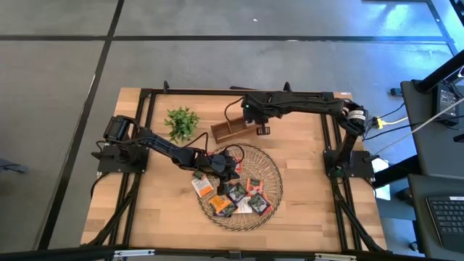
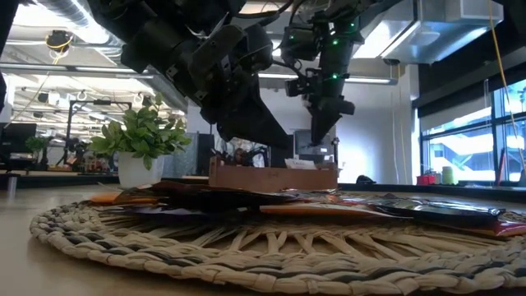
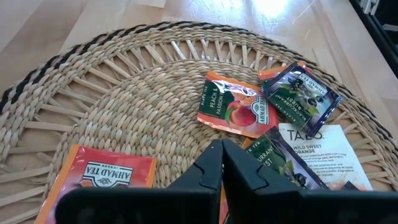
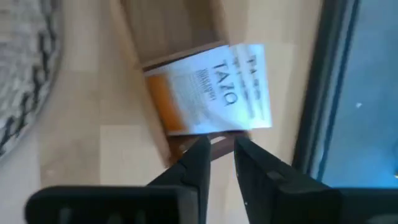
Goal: Pick & Place Tea
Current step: Adjust the wooden organizer on the table
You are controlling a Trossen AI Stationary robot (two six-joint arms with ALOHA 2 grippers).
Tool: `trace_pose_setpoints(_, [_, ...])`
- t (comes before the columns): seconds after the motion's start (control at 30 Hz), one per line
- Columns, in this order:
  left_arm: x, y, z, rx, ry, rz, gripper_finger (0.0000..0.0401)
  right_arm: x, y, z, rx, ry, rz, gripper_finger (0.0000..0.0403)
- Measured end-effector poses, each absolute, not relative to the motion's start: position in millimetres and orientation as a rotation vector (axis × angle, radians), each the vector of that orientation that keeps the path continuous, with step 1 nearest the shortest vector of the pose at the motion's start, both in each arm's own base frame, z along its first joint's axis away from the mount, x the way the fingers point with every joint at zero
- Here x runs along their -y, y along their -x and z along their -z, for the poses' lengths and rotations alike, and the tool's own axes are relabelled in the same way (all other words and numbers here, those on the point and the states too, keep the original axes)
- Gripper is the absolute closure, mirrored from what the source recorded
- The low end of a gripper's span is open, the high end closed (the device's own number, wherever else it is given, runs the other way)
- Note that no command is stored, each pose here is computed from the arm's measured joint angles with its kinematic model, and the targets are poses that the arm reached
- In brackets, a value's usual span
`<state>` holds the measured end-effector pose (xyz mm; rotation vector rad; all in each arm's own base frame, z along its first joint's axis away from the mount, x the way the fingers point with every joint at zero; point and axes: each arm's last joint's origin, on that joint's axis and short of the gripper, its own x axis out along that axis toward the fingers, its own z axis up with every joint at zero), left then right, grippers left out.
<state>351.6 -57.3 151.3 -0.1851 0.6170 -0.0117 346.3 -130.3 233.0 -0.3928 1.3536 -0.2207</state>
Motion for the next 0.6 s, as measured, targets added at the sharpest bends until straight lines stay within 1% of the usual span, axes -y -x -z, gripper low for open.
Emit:
trace_pose_setpoints(0.13, [57.3,-351.4,-151.0,-0.621,0.185,0.011,0.0397,132.2,-347.3,-234.3,-1.35,0.422,0.281,0.0318])
trace_pose_setpoints(0.27, [57.1,-350.2,-149.3,-0.643,0.181,0.008,0.0397,132.4,-345.9,-234.3,-1.339,0.344,0.306,0.0318])
trace_pose_setpoints(0.33, [56.9,-349.2,-148.0,-0.66,0.179,0.006,0.0397,132.0,-343.0,-235.1,-1.333,0.276,0.258,0.0318])
trace_pose_setpoints(0.43, [56.6,-347.7,-146.0,-0.685,0.18,0.0,0.0397,133.1,-338.8,-239.8,-1.277,0.152,0.137,0.0318])
trace_pose_setpoints(0.53, [56.5,-347.0,-145.2,-0.696,0.2,-0.009,0.0397,133.5,-333.7,-251.1,-1.196,0.049,0.05,0.0318])
trace_pose_setpoints(0.6, [56.5,-347.1,-145.3,-0.696,0.206,-0.011,0.0397,131.6,-329.4,-261.1,-1.149,0.009,0.025,0.0318])
